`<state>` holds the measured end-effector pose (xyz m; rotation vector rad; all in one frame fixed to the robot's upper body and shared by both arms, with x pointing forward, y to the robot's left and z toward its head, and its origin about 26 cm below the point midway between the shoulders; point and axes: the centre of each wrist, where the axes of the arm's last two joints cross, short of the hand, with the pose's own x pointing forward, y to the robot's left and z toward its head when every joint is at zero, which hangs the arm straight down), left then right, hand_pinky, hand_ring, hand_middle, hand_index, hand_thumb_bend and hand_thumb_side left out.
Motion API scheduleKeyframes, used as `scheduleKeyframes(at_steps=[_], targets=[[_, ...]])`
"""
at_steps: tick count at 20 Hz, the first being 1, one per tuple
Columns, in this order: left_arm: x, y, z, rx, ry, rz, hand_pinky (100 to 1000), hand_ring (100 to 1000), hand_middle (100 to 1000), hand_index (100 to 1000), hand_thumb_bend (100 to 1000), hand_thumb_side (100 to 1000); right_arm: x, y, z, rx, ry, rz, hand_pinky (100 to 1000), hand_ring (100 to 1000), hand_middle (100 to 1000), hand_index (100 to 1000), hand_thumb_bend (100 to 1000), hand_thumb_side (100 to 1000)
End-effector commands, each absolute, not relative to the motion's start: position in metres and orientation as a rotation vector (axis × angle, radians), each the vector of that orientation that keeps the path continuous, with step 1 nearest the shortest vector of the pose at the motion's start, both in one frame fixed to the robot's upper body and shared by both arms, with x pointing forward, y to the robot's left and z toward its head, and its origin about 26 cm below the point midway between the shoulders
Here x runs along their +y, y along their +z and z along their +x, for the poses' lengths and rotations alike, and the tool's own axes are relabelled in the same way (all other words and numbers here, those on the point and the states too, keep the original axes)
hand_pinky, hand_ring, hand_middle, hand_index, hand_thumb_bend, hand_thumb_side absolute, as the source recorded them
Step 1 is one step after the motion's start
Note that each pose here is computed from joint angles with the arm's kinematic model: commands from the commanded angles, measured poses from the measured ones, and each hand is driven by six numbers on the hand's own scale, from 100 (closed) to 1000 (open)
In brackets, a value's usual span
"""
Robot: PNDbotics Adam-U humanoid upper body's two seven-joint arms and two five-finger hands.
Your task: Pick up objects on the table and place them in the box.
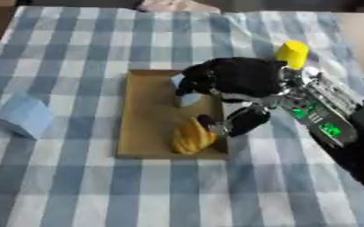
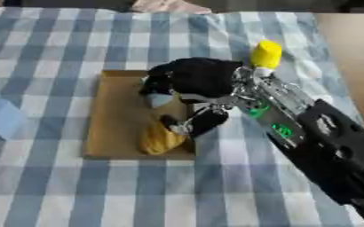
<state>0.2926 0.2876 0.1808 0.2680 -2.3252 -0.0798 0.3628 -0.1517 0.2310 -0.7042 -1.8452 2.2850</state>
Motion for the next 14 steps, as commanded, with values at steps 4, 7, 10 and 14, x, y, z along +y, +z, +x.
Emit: scheduleKeyframes(at_steps=[4, 7, 10, 14], targets=[[0.288, 0.19, 0.291, -2.356, -0.093, 0.265, 851, 747, 719, 794, 100, 724, -0.159, 0.252, 0.351, -1.893, 2.263, -0.733, 915, 974, 887, 980, 100, 513], [0.288, 0.19, 0.291, -2.356, -0.093, 0.265, 851, 747, 720, 793, 100, 723, -0.163, 0.263, 0.344, -1.946, 2.216, -0.719, 891, 938, 858, 966, 100, 391], [0.289, 0.189, 0.29, -2.354, -0.091, 0.272, 851, 748, 720, 793, 100, 723, -0.181, 0.281, 0.336, -2.006, 2.099, -0.763, 862, 889, 813, 937, 100, 212], [0.29, 0.189, 0.29, -2.352, -0.088, 0.28, 851, 748, 720, 793, 100, 724, -0.22, 0.302, 0.335, -1.984, 1.907, -0.892, 846, 867, 805, 919, 100, 178]])
